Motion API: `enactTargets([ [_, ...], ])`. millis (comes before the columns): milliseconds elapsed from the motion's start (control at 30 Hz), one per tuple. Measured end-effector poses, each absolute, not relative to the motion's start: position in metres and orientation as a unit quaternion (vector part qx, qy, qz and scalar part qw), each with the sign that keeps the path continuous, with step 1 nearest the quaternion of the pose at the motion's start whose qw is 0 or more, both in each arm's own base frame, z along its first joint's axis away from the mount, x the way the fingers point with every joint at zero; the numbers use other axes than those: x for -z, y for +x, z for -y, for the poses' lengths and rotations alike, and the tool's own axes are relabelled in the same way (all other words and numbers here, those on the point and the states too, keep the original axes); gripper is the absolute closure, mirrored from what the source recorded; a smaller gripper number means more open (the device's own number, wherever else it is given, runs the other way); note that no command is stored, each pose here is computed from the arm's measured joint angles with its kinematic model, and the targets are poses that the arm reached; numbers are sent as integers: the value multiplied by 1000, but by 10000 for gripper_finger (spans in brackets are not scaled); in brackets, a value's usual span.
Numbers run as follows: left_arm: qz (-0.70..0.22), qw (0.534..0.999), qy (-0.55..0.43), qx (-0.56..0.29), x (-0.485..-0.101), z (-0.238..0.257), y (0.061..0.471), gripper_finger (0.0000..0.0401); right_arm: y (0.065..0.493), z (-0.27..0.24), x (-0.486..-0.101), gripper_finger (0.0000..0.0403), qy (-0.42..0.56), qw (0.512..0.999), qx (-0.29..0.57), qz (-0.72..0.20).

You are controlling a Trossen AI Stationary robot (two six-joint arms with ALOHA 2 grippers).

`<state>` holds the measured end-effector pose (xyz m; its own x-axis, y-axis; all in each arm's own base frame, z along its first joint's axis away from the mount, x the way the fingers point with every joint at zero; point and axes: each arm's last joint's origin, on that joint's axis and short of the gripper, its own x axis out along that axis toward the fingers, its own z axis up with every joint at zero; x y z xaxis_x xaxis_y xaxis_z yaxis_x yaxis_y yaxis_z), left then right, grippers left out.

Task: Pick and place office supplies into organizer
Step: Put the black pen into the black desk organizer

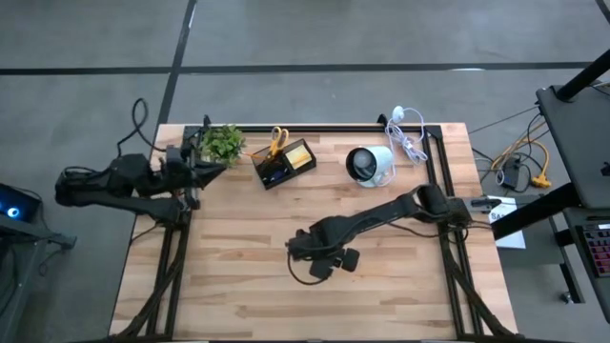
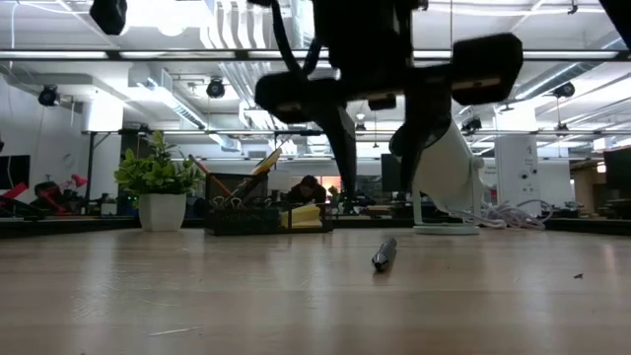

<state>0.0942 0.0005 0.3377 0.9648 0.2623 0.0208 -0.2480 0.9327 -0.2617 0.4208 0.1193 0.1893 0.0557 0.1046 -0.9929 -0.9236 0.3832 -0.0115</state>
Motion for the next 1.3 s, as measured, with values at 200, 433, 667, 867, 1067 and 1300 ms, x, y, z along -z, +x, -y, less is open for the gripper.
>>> enactTargets([
  [200,48,981,-135,-134,-341,-2,86,401,420,-119,-167,236,-374,607,-418,-563],
  [433,52,979,-136,-141,-341,-2,84,401,418,-114,-153,257,-398,595,-406,-568],
  [667,50,979,-136,-142,-341,-2,85,401,414,-101,-139,275,-384,589,-403,-586],
  [867,50,978,-146,-141,-341,-2,85,401,414,-97,-136,283,-376,598,-395,-587],
  [1067,47,978,-146,-142,-340,-2,86,401,417,-96,-136,296,-379,606,-393,-579],
  [1300,45,978,-146,-142,-340,-2,88,401,414,-96,-133,334,-397,590,-412,-569],
])
